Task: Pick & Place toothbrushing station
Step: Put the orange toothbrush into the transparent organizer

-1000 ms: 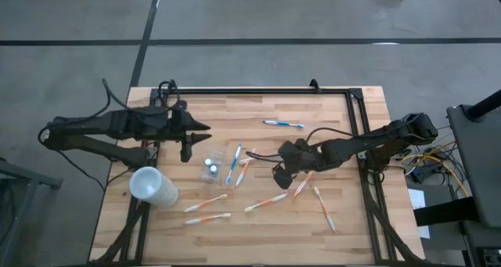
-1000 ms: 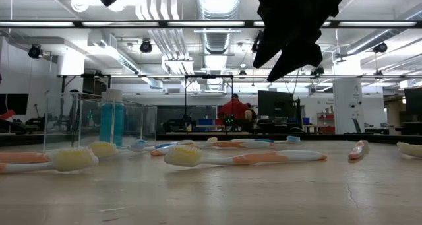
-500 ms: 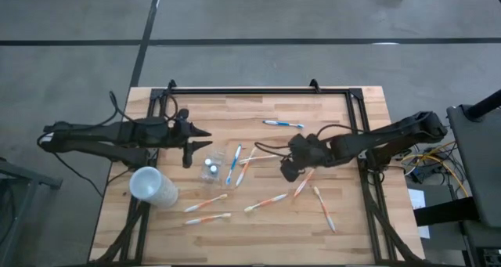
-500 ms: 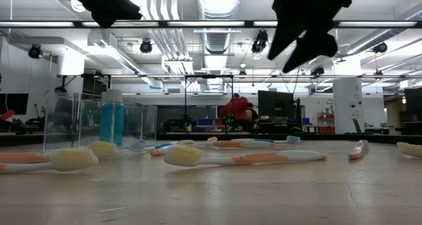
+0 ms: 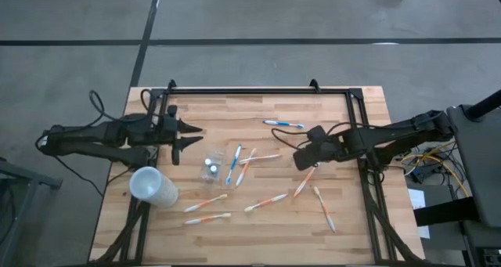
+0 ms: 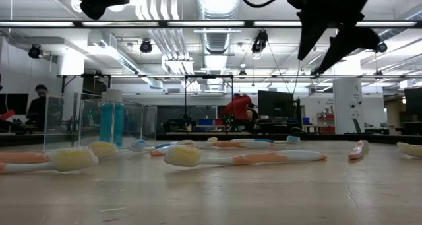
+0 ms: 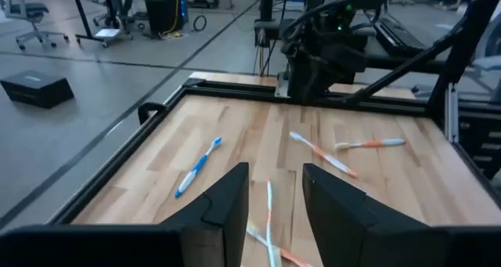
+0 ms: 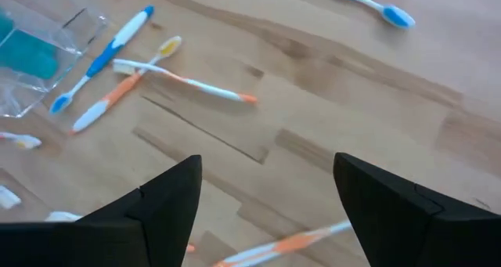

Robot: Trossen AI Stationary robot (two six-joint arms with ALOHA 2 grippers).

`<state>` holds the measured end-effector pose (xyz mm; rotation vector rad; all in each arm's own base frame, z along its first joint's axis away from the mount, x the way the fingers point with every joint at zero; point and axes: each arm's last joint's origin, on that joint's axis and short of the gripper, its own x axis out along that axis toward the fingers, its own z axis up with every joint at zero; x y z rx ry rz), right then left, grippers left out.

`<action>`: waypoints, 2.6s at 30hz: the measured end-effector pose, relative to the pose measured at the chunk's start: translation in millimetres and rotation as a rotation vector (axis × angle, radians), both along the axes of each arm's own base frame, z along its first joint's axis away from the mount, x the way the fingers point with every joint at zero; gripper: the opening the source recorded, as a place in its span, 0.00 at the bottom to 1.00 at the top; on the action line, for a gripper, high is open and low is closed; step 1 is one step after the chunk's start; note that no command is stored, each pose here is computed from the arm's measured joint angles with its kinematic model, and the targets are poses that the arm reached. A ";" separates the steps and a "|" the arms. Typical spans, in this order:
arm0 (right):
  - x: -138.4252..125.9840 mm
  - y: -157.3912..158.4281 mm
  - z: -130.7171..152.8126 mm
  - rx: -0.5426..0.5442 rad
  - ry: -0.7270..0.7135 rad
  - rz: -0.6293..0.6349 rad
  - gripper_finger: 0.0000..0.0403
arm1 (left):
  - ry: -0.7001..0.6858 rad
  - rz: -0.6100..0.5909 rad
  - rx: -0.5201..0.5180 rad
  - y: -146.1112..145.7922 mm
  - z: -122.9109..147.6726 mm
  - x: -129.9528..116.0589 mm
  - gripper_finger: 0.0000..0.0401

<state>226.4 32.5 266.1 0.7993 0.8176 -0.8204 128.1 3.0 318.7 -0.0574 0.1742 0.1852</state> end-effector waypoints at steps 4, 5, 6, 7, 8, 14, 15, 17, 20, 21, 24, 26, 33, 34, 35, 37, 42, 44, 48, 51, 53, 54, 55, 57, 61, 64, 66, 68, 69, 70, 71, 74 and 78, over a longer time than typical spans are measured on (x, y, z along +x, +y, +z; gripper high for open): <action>-5.1 2.2 0.5 0.015 0.015 -0.019 0.68 | 0.010 0.005 -0.028 0.0 -4.7 1.1 0.32; -5.2 2.7 0.5 0.018 0.014 -0.020 0.68 | 0.016 0.006 -0.029 0.0 -6.2 1.3 0.32; -5.2 3.3 0.4 0.027 0.014 -0.020 0.68 | 0.019 0.006 -0.028 0.0 -7.6 1.7 0.32; -4.8 3.7 -0.2 0.041 0.017 -0.021 0.68 | 0.024 0.006 -0.028 0.0 -9.4 2.1 0.32; -4.3 4.2 -0.8 0.059 0.019 -0.022 0.68 | 0.029 0.007 -0.032 0.0 -11.1 2.3 0.32; 2.8 9.3 -4.5 0.125 0.020 0.040 0.70 | 0.032 0.030 -0.140 -0.1 -18.6 3.7 0.32; 3.9 9.9 -4.5 0.125 0.014 0.049 0.70 | 0.029 0.033 -0.154 -0.1 -18.6 3.7 0.32; 6.9 10.5 -5.0 0.119 0.002 0.067 0.70 | 0.025 0.035 -0.164 -0.1 -18.5 3.8 0.32; 11.6 11.6 -5.8 0.121 -0.022 0.075 0.71 | 0.031 0.027 -0.125 -0.1 -18.0 3.7 0.32; 13.1 11.9 -6.0 0.122 -0.030 0.076 0.71 | 0.033 0.022 -0.104 -0.1 -17.5 3.6 0.32; 17.1 12.7 -6.6 0.117 -0.048 0.094 0.72 | 0.033 0.016 -0.077 0.0 -16.8 2.4 0.32; 19.9 14.6 -7.7 0.119 -0.052 0.127 0.73 | 0.032 0.016 -0.076 0.0 -16.7 2.2 0.32; 25.0 18.7 -13.4 0.199 -0.031 0.164 0.73 | 0.033 0.017 -0.082 0.0 -17.3 2.4 0.32; 25.5 18.8 -14.2 0.208 -0.031 0.147 0.73 | 0.033 0.018 -0.085 0.0 -17.5 2.5 0.32; 26.4 19.0 -15.2 0.216 -0.032 0.131 0.73 | 0.033 0.019 -0.090 0.0 -17.5 2.6 0.32; 28.0 19.5 -16.4 0.231 -0.036 0.119 0.72 | 0.029 0.023 -0.109 -0.1 -17.5 2.6 0.32; 29.3 19.7 -21.4 0.251 -0.014 0.064 0.70 | 0.025 0.029 -0.135 -0.1 -17.7 2.6 0.32; 29.5 19.5 -22.7 0.258 -0.012 0.031 0.69 | 0.025 0.029 -0.136 -0.1 -17.7 2.7 0.32; 26.8 18.9 -25.8 0.293 0.014 -0.073 0.67 | 0.024 0.029 -0.137 -0.1 -17.7 2.7 0.32; 19.9 17.3 -28.6 0.302 0.074 -0.161 0.66 | 0.024 0.029 -0.137 -0.1 -17.6 2.7 0.31; 13.4 15.7 -30.7 0.302 0.128 -0.239 0.65 | 0.024 0.029 -0.137 -0.1 -17.6 2.7 0.32; 9.9 14.9 -31.7 0.300 0.156 -0.280 0.64 | 0.024 0.029 -0.137 0.0 -17.6 2.7 0.32; 6.9 14.2 -32.3 0.301 0.177 -0.323 0.64 | 0.024 0.029 -0.137 -0.1 -17.6 2.7 0.31; 3.9 13.3 -34.0 0.303 0.195 -0.416 0.63 | 0.024 0.029 -0.137 -0.1 -17.6 2.7 0.32; 4.9 13.2 -41.1 0.316 0.189 -0.571 0.62 | 0.024 0.029 -0.137 0.0 -17.6 2.7 0.32; 6.5 13.8 -47.5 0.332 0.191 -0.671 0.61 | 0.024 0.030 -0.139 0.0 -17.7 2.7 0.31; 5.5 13.7 -51.7 0.326 0.214 -0.703 0.60 | 0.022 0.034 -0.157 0.0 -17.8 2.8 0.32; 3.3 13.4 -57.3 0.355 0.255 -0.735 0.60 | 0.018 0.037 -0.175 0.0 -17.9 2.8 0.32; 2.0 13.7 -60.2 0.383 0.277 -0.751 0.59 | 0.018 0.038 -0.179 0.0 -17.9 2.8 0.32; 0.7 14.1 -63.2 0.409 0.294 -0.766 0.59 | 0.018 0.039 -0.181 0.0 -17.9 2.8 0.32; -1.5 14.2 -66.5 0.416 0.310 -0.778 0.59 | 0.017 0.039 -0.182 0.0 -17.9 2.8 0.31; -8.2 12.7 -75.6 0.395 0.334 -0.815 0.58 | 0.017 0.039 -0.182 0.0 -17.9 2.8 0.32; -13.7 9.9 -84.9 0.350 0.328 -0.844 0.58 | 0.017 0.039 -0.182 0.0 -17.9 2.8 0.32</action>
